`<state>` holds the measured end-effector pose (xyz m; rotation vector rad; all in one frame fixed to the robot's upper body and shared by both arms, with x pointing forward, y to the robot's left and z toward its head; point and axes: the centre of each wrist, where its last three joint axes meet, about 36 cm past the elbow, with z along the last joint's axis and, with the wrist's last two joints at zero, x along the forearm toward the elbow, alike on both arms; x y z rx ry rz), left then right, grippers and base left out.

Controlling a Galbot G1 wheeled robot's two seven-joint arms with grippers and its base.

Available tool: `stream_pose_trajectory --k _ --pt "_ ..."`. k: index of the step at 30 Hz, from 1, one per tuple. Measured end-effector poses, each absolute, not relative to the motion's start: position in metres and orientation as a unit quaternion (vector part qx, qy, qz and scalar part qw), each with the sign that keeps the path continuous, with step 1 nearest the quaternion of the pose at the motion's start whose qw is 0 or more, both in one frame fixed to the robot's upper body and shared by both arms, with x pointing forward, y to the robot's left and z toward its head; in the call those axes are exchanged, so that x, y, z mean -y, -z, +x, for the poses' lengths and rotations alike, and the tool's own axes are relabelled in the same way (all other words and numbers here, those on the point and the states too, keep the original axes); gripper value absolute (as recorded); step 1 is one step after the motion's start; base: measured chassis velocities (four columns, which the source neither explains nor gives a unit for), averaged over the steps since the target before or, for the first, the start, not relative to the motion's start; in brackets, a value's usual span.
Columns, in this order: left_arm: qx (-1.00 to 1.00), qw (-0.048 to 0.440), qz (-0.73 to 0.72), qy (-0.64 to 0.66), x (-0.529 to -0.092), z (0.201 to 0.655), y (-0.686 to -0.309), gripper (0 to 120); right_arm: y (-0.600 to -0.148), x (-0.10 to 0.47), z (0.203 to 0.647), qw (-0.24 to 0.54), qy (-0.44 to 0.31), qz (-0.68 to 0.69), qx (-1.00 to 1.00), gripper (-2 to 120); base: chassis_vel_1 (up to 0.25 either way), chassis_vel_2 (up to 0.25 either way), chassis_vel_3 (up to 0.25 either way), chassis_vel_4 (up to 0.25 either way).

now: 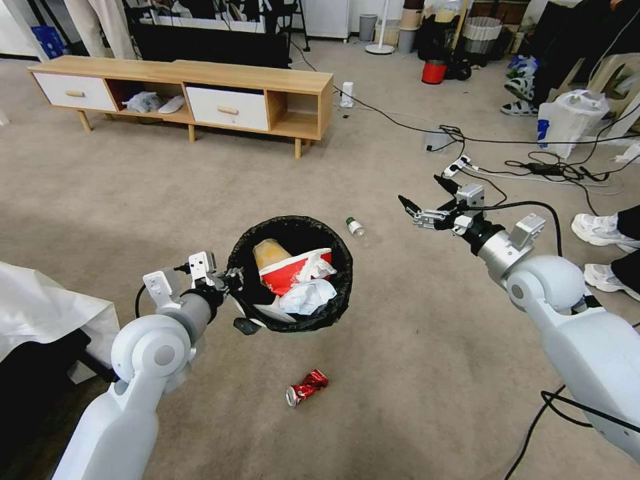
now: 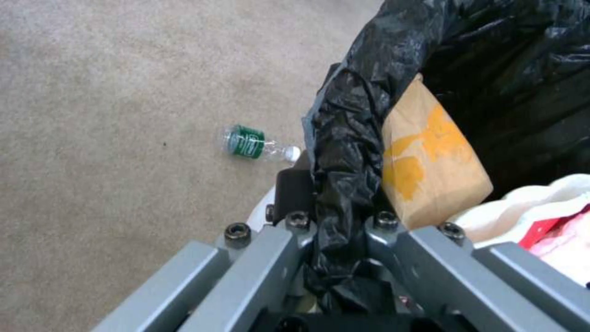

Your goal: Pick up the trash bin and place the garbage on the floor into it.

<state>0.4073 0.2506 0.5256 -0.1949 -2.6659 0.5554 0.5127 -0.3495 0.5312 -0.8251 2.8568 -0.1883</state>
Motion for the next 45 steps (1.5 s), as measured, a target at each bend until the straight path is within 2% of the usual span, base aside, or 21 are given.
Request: stream_pose_trajectory --k 32,45 --pt "0.961 0.194 -0.061 -0.189 -0.2503 0.4076 -0.5233 2 -0.5238 0.3463 0.5074 0.058 0.05 -0.247 -0.966 100 0.0 0.0 0.0 0.0" --pt "0.961 0.195 -0.061 -0.189 -0.2496 0.4071 -0.5228 2 -0.5228 0.3489 0.5099 0.064 0.083 -0.229 -0.968 100 0.0 0.0 0.0 0.0"
